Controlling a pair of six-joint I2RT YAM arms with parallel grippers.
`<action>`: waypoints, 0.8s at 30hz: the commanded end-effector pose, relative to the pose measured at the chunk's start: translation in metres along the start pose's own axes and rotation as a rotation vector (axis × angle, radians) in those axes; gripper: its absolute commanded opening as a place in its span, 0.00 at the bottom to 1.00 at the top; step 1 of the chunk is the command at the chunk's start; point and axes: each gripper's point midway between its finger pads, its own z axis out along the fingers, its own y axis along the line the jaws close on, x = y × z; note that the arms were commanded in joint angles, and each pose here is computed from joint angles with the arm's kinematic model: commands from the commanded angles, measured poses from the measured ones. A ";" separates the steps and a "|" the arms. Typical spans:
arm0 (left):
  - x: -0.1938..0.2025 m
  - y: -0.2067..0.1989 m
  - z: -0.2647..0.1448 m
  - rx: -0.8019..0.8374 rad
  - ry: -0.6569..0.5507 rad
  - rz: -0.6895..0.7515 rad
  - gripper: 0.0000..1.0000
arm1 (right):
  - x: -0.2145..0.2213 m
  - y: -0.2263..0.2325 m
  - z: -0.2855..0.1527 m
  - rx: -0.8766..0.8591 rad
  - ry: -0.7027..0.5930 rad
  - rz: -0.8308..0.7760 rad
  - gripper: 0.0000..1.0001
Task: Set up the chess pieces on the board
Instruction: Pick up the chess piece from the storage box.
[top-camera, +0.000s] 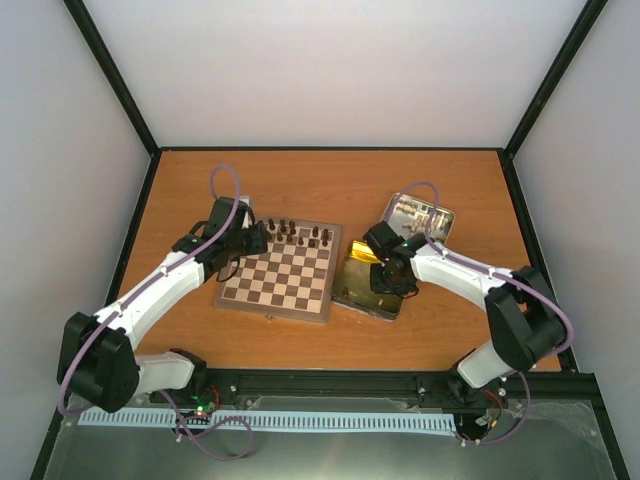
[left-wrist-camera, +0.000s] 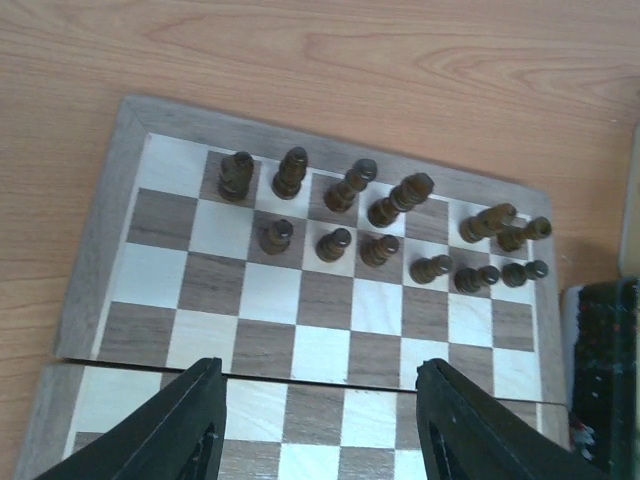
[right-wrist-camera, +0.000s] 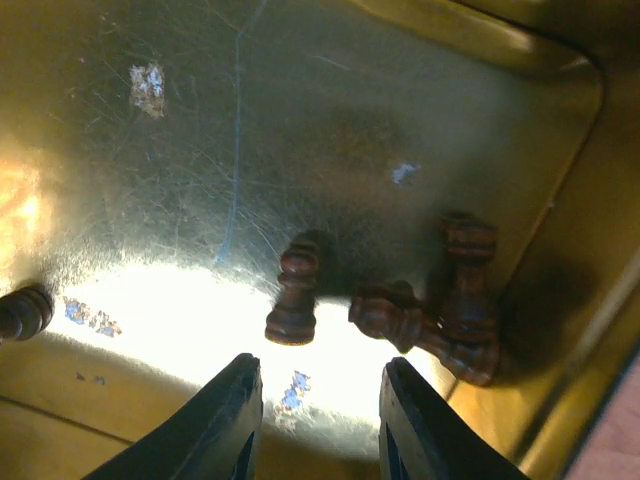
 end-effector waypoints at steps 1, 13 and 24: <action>-0.016 -0.020 -0.011 0.125 -0.077 0.000 0.53 | -0.017 0.011 0.006 -0.010 -0.009 -0.033 0.34; -0.015 -0.029 -0.003 0.163 -0.056 0.003 0.53 | -0.023 0.005 0.035 0.060 0.042 -0.002 0.29; -0.004 -0.032 -0.007 0.209 -0.042 -0.017 0.53 | -0.017 0.008 0.050 -0.023 0.086 0.049 0.09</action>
